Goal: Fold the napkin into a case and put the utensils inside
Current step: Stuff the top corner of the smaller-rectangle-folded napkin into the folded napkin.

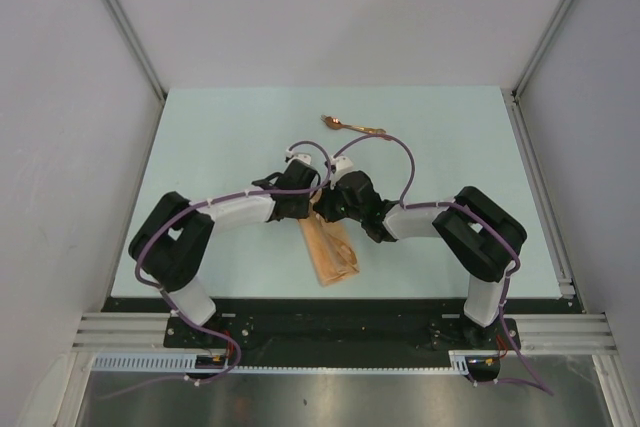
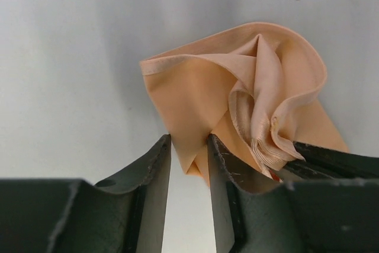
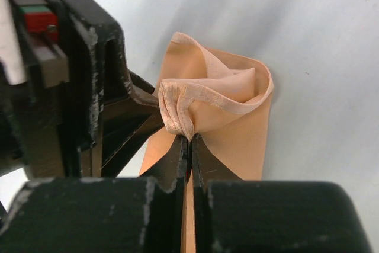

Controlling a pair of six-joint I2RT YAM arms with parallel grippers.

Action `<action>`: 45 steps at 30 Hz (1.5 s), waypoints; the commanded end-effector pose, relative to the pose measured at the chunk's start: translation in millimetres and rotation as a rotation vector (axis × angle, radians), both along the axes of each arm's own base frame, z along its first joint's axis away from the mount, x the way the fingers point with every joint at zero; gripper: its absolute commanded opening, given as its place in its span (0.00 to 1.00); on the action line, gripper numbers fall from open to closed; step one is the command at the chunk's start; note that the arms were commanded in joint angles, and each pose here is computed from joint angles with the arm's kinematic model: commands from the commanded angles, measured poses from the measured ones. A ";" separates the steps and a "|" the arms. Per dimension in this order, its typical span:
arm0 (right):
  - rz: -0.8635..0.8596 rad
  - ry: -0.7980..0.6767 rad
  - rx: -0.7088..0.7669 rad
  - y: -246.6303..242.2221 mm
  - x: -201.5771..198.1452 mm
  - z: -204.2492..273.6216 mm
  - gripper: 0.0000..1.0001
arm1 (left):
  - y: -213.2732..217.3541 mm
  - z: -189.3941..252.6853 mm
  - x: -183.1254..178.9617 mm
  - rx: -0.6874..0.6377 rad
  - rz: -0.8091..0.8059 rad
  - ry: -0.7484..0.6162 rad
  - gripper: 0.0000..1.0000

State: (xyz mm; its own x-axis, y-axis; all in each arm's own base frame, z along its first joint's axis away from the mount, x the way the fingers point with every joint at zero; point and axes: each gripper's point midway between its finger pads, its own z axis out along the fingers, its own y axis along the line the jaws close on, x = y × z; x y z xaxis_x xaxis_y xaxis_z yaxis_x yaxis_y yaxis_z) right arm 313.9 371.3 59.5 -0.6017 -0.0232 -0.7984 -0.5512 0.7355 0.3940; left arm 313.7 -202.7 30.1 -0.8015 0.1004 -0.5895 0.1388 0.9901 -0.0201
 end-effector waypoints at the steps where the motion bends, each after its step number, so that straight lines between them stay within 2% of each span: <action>1: 0.000 -0.039 0.051 4.8 4.3 21.2 0.00 | -5.3 10.5 14.6 0.002 0.013 -0.053 0.32; 2: 0.004 -0.040 0.051 6.2 4.2 22.0 0.00 | -6.1 12.0 15.3 -0.007 0.017 -0.059 0.29; 3: 0.005 -0.042 0.048 6.5 4.0 21.9 0.00 | -7.9 16.1 15.8 -0.024 0.020 -0.068 0.20; 5: 0.010 -0.038 0.039 8.6 3.3 21.8 0.00 | -5.5 19.1 17.6 -0.025 0.038 -0.078 0.10; 11: 0.024 -0.013 0.019 10.6 -0.4 13.6 0.00 | -7.2 30.5 20.1 -0.118 0.076 -0.112 0.01; 18: 0.057 0.015 0.006 22.8 -8.3 4.2 0.00 | -8.2 33.7 21.9 -0.232 0.123 -0.122 0.00; 24: 0.046 0.051 0.003 26.0 -7.2 -4.7 0.00 | -5.3 29.2 16.0 -0.277 0.134 -0.083 0.01; 28: 0.027 0.069 0.011 21.6 -3.9 -6.8 0.00 | -4.2 27.3 13.9 -0.270 0.124 -0.058 0.21; 31: 0.024 0.076 0.015 19.4 -2.7 -6.7 0.00 | -3.9 26.1 14.0 -0.270 0.126 -0.054 0.30; 33: 0.026 0.080 0.014 18.3 -3.7 -6.5 0.00 | -3.7 26.7 14.9 -0.264 0.131 -0.052 0.32; 36: 0.027 0.087 0.014 17.3 -4.8 -6.3 0.00 | -5.3 22.4 16.5 -0.248 0.123 -0.036 0.30; 39: 0.027 0.086 0.013 17.0 -4.1 -4.9 0.00 | -7.3 20.3 19.5 -0.242 0.118 -0.029 0.21; 40: 0.032 0.086 0.011 17.5 -5.2 -4.4 0.00 | -7.7 18.5 19.1 -0.243 0.118 -0.025 0.14; 45: 0.044 0.085 -0.021 13.0 -8.0 -7.0 0.00 | -3.7 29.8 23.1 -0.247 0.136 -0.067 0.04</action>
State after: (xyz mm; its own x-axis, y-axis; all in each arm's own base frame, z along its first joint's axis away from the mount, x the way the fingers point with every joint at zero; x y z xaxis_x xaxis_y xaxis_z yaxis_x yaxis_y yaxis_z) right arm 304.0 382.9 41.3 -0.6760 -0.0526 -0.7350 -0.5318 0.7253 0.4371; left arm 321.2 -202.1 36.1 -0.8004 -0.1241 -0.5865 0.0144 0.9741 -0.2257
